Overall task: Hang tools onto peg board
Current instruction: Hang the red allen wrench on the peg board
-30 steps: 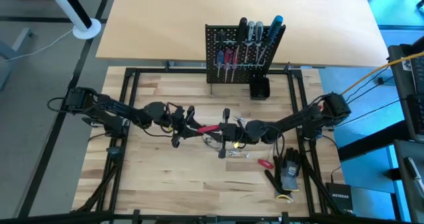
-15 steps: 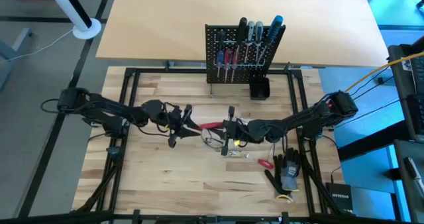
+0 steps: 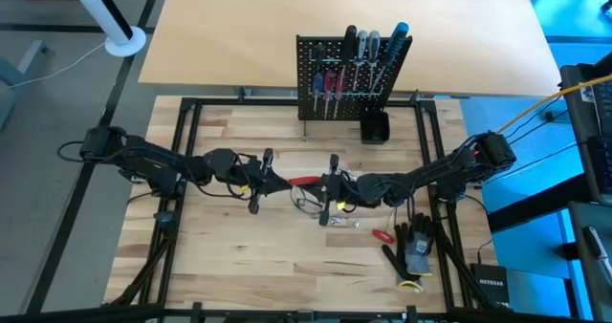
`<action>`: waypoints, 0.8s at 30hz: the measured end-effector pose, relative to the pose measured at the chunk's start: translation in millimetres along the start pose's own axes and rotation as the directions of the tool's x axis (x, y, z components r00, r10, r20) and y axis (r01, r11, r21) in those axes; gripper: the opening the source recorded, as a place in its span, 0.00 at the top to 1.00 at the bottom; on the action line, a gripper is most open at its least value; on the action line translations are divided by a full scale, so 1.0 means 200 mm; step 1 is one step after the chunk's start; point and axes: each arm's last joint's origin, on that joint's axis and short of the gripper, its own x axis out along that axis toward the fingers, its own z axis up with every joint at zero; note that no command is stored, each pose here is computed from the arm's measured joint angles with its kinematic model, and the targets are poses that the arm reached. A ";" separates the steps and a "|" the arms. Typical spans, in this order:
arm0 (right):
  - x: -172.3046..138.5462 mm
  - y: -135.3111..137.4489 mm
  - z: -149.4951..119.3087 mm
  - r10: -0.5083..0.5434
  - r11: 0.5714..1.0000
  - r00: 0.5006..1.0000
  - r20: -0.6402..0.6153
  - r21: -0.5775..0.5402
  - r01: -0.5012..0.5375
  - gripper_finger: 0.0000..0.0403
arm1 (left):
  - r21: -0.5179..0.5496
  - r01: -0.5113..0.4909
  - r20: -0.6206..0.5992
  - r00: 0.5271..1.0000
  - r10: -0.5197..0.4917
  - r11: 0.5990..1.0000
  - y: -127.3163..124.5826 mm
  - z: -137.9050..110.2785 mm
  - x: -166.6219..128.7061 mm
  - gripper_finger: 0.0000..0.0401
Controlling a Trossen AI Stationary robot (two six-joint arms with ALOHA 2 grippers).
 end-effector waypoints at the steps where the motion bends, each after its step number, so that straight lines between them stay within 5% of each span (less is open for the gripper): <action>1: 0.00 0.00 0.00 0.000 1.000 1.000 0.003 0.005 0.000 1.00 | 0.001 -0.003 -0.003 1.000 0.003 1.000 0.00 -0.01 0.00 0.98; 24: 0.00 0.00 0.00 -0.028 1.000 1.000 -0.004 -0.010 0.028 1.00 | -0.027 -0.032 -0.029 0.999 0.031 0.999 0.02 -0.07 0.10 1.00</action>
